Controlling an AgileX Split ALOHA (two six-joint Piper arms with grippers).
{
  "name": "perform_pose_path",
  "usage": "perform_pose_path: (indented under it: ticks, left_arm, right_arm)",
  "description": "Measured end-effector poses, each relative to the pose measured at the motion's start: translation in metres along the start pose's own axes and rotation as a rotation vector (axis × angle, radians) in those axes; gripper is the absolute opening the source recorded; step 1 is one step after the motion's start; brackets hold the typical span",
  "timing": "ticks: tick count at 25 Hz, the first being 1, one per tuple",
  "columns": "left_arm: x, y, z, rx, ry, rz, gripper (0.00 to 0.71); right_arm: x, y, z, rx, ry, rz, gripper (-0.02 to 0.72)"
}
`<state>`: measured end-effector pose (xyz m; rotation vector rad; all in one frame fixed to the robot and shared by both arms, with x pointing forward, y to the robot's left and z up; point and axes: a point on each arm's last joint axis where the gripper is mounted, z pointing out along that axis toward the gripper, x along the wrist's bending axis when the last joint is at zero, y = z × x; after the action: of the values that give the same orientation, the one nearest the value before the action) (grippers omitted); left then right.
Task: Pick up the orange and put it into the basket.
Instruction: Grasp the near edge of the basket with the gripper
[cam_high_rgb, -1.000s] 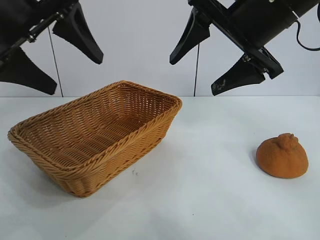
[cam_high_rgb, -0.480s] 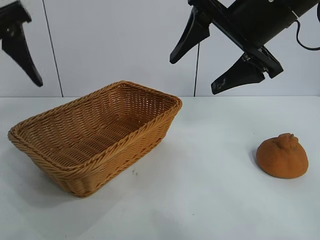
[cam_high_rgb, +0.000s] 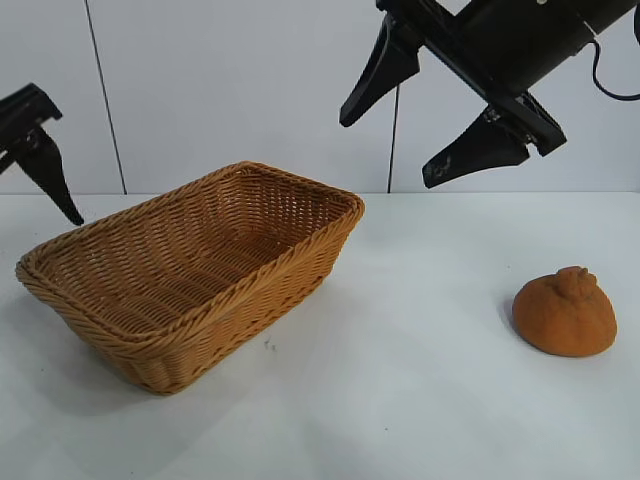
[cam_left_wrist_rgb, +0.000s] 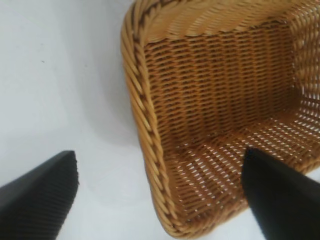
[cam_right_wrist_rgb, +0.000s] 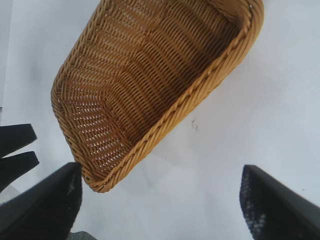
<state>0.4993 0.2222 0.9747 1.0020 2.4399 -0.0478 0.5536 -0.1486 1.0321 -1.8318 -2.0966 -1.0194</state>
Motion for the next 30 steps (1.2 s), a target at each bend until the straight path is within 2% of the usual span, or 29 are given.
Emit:
perform_pose_path:
  ticks: [7, 10, 13, 18, 20, 23, 28, 29, 30]
  left_arm:
    - [0.004, 0.006, 0.048, -0.014, 0.029, -0.034, 0.630]
    - [0.011, 0.004, 0.066, 0.007, 0.076, -0.041, 0.630]
    - [0.016, 0.003, 0.078, 0.022, 0.106, -0.053, 0.630]
    - [0.017, 0.002, 0.081, 0.025, 0.106, -0.074, 0.608]
    - [0.017, 0.002, 0.081, 0.025, 0.106, -0.071, 0.557]
    - [0.016, 0.003, 0.081, 0.025, 0.103, -0.055, 0.440]
    - [0.014, 0.004, 0.081, 0.010, 0.081, -0.054, 0.135]
    - [0.014, 0.004, 0.081, 0.013, 0.081, -0.067, 0.087]
    - [0.014, 0.004, 0.081, 0.014, 0.081, -0.064, 0.084]
  right_arm:
    - [0.000, 0.000, 0.000, -0.001, 0.000, 0.000, 0.589]
    - [0.000, 0.000, 0.000, -0.001, 0.000, 0.000, 0.589]
    - [0.000, 0.001, 0.000, -0.006, -0.002, 0.000, 0.589]
    - [0.000, 0.001, 0.000, -0.007, -0.002, 0.000, 0.589]
    - [0.000, 0.001, 0.000, -0.007, -0.002, 0.000, 0.589]
    - [0.000, 0.001, 0.000, -0.007, -0.002, 0.000, 0.589]
    - [0.000, 0.001, 0.000, -0.007, -0.002, 0.000, 0.589]
    - [0.000, 0.001, 0.000, -0.007, -0.002, 0.000, 0.589]
    - [0.000, 0.001, 0.000, -0.007, -0.002, 0.000, 0.589]
